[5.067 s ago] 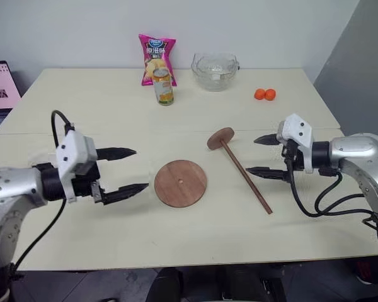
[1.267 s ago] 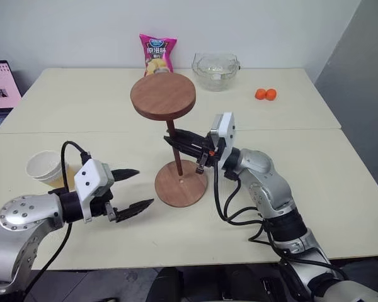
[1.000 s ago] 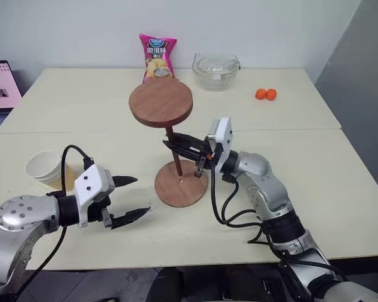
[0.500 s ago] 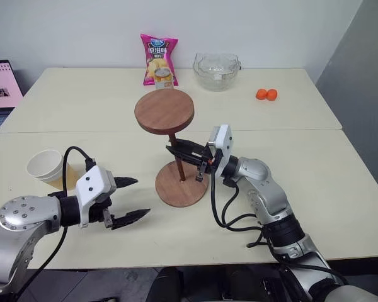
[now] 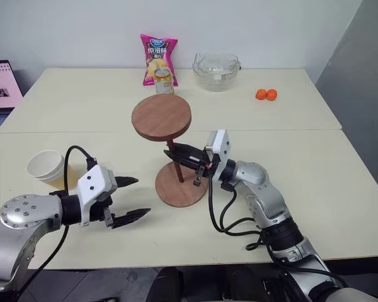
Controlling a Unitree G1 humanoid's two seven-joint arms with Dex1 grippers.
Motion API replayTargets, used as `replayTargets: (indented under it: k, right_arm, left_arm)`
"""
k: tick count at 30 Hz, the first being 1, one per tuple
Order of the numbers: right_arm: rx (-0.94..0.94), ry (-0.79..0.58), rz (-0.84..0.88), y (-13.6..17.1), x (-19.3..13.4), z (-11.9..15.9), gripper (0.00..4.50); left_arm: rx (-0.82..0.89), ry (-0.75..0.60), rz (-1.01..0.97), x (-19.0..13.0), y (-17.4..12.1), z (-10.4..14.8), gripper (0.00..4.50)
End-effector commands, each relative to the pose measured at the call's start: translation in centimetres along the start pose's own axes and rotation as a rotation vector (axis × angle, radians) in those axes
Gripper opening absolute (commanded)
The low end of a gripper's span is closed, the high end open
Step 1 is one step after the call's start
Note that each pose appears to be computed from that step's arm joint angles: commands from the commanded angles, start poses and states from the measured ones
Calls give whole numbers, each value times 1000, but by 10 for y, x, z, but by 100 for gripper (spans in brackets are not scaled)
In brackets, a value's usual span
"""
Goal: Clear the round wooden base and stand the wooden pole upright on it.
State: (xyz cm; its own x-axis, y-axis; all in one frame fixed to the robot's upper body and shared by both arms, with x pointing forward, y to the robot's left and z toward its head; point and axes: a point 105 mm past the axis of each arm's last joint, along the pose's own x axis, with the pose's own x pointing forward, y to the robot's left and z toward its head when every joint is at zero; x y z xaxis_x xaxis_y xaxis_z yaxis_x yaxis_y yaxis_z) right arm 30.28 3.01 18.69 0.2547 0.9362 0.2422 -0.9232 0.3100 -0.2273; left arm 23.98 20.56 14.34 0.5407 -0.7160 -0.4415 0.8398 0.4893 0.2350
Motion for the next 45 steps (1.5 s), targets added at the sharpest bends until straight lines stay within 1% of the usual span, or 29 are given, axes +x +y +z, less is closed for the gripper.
replayTargets:
  k: [1,7,11,18,26,28,29,31,32,35,36,38,39,40,43,44,45]
  right_arm:
    - [48,93,-27,0,-7,-20,22]
    - [93,214,-101,-11,-17,-44,22]
    - [86,261,-93,-10,-21,-53,22]
    - [42,257,-60,-3,-15,-48,22]
    - [60,226,-41,-1,-9,-34,22]
    - [46,223,-60,-5,-8,-31,92]
    - [45,222,-62,-5,-8,-30,103]
    - [47,205,-58,-5,-6,-25,152]
    - [47,196,-54,-5,-6,-22,168]
    - [41,188,-40,-4,-5,-18,247]
    - [41,186,-32,-3,-6,-16,259]
    - [46,187,-27,-2,-9,-15,322]
    - [49,192,-24,-2,-10,-15,336]
    - [45,199,-17,-2,-13,-15,365]
    - [41,217,-3,-2,-21,-12,430]
    - [37,224,2,-3,-24,-11,446]
    - [34,229,5,-3,-26,-10,446]
  left_arm:
    - [38,-11,-1,0,2,6,450]
    - [44,-26,2,1,3,10,450]
    - [47,-29,3,1,4,11,450]
    - [50,-32,9,1,5,12,450]
    - [60,-39,13,2,6,14,450]
    - [61,-39,14,3,7,14,450]
    - [62,-39,14,3,7,14,450]
    - [66,-38,14,3,7,14,450]
    - [68,-38,14,3,8,14,450]
    - [70,-41,15,3,9,15,450]
    - [72,-46,17,3,9,16,450]
    - [73,-61,26,3,11,18,450]
    - [74,-68,28,3,11,19,450]
    - [75,-80,32,3,12,21,450]
    - [70,-100,55,3,15,27,450]
    - [66,-98,65,2,17,27,450]
    - [64,-95,72,2,18,27,450]
